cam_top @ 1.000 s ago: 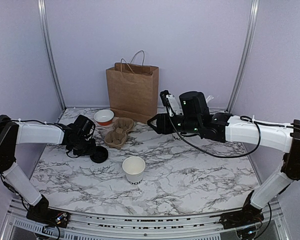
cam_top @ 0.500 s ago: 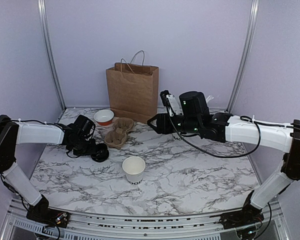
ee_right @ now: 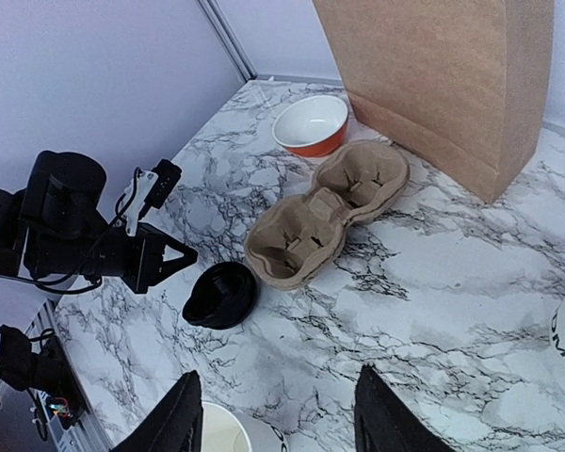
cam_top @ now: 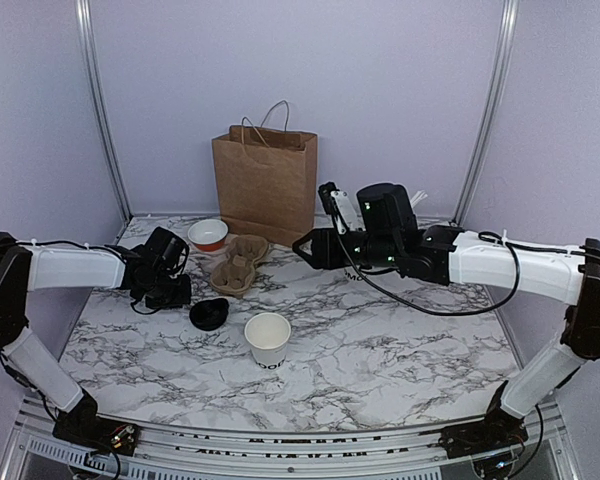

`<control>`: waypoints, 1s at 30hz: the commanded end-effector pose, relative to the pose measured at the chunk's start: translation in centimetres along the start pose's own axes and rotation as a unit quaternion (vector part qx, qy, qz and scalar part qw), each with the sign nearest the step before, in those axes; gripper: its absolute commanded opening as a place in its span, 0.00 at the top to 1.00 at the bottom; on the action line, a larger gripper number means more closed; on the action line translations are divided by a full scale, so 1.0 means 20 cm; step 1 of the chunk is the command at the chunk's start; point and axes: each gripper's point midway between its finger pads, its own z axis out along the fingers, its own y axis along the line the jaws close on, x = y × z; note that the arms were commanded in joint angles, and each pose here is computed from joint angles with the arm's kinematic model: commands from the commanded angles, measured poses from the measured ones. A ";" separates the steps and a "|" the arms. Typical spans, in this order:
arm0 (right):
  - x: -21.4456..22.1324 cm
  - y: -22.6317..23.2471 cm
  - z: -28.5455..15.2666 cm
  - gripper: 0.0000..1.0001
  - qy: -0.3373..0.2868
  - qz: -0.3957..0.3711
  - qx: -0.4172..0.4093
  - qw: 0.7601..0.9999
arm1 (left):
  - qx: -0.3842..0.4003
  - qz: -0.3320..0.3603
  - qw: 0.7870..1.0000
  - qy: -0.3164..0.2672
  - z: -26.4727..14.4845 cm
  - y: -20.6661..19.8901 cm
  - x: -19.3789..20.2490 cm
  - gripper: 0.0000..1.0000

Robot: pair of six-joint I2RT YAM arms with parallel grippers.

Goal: Pack the takeout coffee

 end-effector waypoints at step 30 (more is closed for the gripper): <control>0.18 0.07 0.43 0.44 0.131 -0.024 -0.043 0.990 | 0.060 0.008 0.998 0.013 -0.14 -0.14 0.06 0.73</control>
